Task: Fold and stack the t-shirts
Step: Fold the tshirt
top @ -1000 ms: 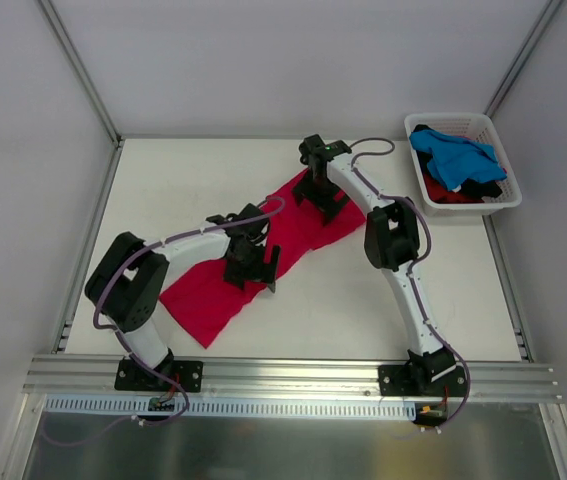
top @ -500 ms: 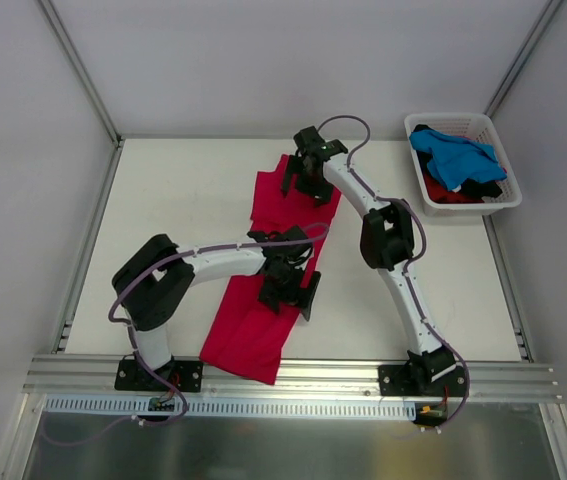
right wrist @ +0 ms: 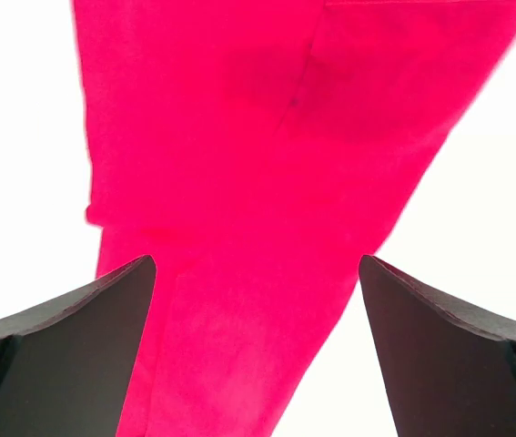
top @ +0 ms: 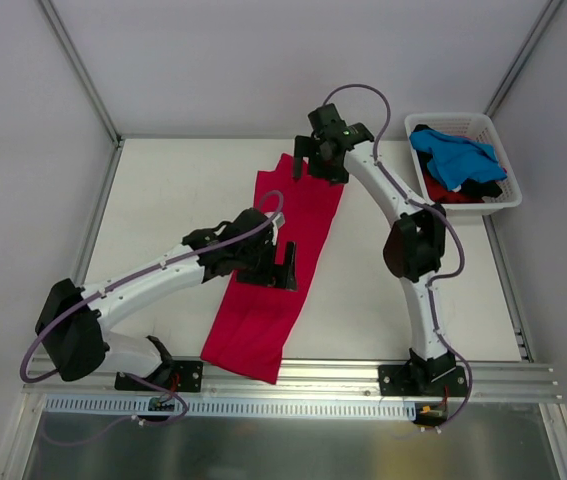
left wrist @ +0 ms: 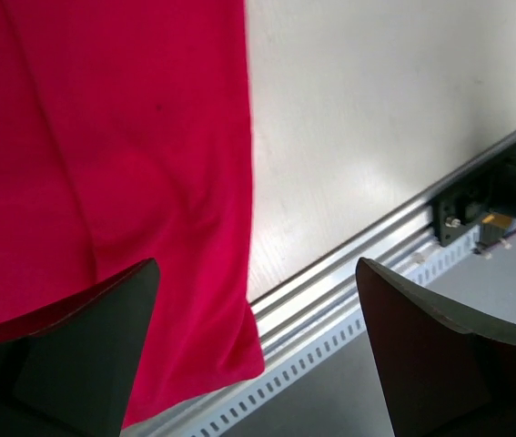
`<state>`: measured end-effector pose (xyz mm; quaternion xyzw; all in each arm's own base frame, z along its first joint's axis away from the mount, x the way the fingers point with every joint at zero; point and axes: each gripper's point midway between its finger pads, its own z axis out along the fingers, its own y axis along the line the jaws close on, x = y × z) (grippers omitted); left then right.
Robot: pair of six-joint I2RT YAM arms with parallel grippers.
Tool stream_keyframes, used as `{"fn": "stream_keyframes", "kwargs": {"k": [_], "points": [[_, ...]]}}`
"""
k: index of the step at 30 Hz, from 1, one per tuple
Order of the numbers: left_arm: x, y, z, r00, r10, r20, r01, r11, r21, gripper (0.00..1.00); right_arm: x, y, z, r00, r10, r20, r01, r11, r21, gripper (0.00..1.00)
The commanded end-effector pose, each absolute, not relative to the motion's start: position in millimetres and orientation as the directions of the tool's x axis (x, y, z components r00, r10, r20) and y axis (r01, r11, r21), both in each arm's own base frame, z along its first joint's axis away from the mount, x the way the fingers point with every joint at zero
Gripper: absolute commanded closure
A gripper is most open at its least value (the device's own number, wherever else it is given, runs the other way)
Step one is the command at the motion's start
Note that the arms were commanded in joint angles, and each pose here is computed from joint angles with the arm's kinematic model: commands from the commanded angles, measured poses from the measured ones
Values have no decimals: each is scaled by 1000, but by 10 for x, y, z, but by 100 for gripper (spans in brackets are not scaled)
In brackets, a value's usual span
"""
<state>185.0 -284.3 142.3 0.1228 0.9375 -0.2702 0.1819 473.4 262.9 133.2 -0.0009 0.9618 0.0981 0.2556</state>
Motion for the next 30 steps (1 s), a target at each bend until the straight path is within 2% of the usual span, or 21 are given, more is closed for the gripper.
{"fn": "stream_keyframes", "kwargs": {"k": [1,5,12,17,21,30], "points": [[1655,-2461,868,-953,116,-278,211,917,-338,9,4509,2619,1432,-866,-1,-500,-73,989,125,1],[1570,-2269,603,-965,113,-238,177,947,-266,10,4422,2627,1074,-899,2,-438,-42,995,91,1],[1406,-2116,325,-980,124,-158,157,965,-211,11,4439,2735,695,-915,-5,-403,-37,997,71,1],[1317,-2228,200,-986,136,-99,156,963,-221,12,4416,2805,396,-939,11,-343,-20,996,87,1],[1253,-2323,77,-998,55,-24,59,969,-239,13,4417,2870,231,-952,29,-306,-5,994,111,1],[1507,-2775,179,-997,59,-39,69,950,-306,15,4747,3315,180,-949,57,-310,-42,952,303,1]]}}
